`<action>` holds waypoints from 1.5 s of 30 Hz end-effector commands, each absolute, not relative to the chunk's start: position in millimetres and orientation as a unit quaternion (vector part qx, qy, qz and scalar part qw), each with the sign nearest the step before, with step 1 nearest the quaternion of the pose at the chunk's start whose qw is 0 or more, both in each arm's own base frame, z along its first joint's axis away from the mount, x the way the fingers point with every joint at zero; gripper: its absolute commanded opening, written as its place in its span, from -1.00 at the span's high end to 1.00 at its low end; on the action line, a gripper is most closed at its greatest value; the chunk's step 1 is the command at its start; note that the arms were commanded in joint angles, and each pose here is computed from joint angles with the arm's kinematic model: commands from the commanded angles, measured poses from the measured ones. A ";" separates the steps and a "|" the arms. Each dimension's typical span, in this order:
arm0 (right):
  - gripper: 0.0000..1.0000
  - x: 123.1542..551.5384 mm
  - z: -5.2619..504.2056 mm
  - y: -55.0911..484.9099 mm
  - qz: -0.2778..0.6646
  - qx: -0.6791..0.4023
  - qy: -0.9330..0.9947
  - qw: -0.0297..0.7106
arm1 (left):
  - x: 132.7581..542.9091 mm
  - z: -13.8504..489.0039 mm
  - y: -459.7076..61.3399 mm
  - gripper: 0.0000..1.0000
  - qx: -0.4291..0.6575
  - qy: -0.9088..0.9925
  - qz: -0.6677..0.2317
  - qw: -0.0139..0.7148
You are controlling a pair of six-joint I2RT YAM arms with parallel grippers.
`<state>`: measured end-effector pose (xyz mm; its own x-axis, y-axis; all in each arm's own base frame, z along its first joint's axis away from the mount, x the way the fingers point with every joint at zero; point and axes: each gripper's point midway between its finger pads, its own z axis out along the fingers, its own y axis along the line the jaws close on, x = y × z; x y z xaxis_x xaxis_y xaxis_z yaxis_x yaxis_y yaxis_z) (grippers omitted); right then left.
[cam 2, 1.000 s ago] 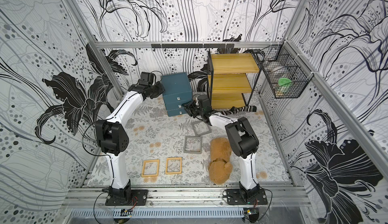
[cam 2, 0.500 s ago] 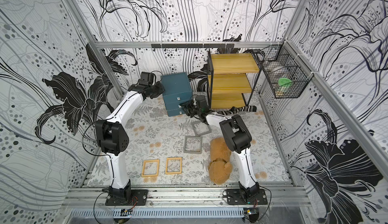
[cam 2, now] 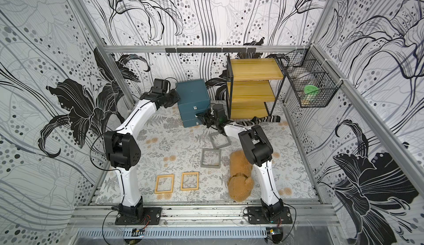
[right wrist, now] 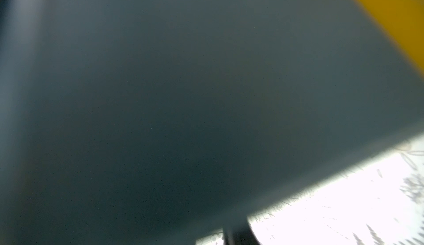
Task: Place the brooch boxes into the drawer by color
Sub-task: Open the drawer in the storage box.
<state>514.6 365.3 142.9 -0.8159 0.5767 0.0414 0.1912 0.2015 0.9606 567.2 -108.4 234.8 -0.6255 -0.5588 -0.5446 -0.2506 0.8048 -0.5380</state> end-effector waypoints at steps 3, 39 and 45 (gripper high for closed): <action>0.91 517.0 146.0 371.1 0.588 0.256 0.749 0.167 | 555.2 202.9 -109.7 0.46 -0.233 0.897 -0.198 0.318; 1.00 387.0 125.6 325.7 0.506 0.294 0.808 0.063 | 561.9 207.3 -109.2 0.47 -0.238 0.892 -0.199 0.328; 1.00 378.0 121.3 319.8 0.492 0.297 0.816 0.060 | 562.1 207.8 -110.4 0.47 -0.239 0.892 -0.201 0.328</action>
<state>394.1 324.9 128.2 -0.8133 0.5541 0.1772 0.3940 0.3006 0.8686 567.0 -108.8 235.1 -0.6258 -0.5603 -0.5426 -0.2519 0.8035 -0.5393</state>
